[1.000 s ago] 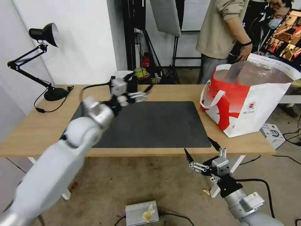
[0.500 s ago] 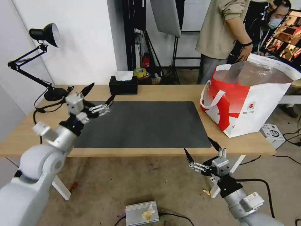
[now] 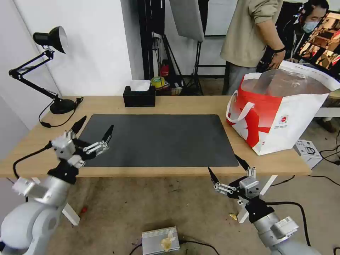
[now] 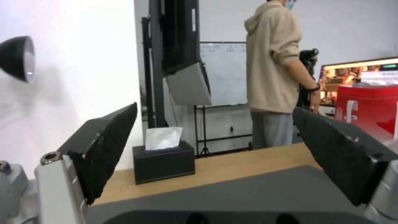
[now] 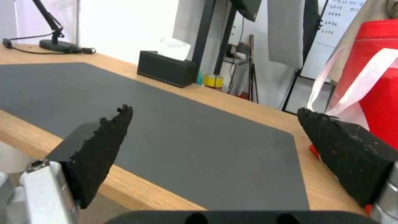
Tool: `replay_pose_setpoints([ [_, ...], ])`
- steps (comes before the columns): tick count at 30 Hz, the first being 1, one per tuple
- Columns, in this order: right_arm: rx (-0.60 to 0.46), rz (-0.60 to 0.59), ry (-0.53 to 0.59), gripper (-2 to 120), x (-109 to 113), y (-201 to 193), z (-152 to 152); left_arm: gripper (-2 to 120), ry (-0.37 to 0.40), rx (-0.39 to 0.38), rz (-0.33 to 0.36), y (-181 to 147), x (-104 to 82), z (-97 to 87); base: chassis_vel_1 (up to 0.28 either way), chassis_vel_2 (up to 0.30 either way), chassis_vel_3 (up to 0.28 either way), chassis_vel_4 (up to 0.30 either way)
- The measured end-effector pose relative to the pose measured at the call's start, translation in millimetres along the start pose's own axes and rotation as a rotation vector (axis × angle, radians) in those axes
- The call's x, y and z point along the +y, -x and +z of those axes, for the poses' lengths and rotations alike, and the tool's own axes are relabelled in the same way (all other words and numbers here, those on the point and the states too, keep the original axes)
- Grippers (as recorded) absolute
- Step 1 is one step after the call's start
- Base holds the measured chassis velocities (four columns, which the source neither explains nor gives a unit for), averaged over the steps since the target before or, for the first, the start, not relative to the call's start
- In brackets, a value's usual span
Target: Pick up the trash from the table and place it into the takeout bag.
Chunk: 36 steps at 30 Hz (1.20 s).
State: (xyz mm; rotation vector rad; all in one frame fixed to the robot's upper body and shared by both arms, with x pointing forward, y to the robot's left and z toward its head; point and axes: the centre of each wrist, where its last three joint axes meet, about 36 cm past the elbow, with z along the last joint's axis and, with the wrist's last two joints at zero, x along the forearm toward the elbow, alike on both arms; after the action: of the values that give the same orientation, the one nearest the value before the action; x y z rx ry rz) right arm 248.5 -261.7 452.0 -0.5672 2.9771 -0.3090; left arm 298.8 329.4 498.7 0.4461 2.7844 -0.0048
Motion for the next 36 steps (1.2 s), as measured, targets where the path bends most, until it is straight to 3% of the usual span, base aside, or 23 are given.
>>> replay_pose_setpoints([
  [3,0.0,0.0,0.0,100,0,0,0,100,-0.005,-0.005,-0.029,-10,-14.7,4.5,0.0,0.0,0.0,0.0],
  [14,0.0,0.0,0.0,100,0,0,0,100,-0.02,-0.002,-0.073,-44,-34.5,25.1,0.0,0.0,0.0,0.0],
  [28,0.0,0.0,0.0,100,0,0,0,100,-0.016,0.026,-0.052,-75,-50.1,47.7,0.0,0.0,0.0,0.0],
  [36,0.0,0.0,0.0,100,0,0,0,100,-0.016,0.038,0.019,-83,-48.4,53.0,0.0,0.0,0.0,0.0],
])
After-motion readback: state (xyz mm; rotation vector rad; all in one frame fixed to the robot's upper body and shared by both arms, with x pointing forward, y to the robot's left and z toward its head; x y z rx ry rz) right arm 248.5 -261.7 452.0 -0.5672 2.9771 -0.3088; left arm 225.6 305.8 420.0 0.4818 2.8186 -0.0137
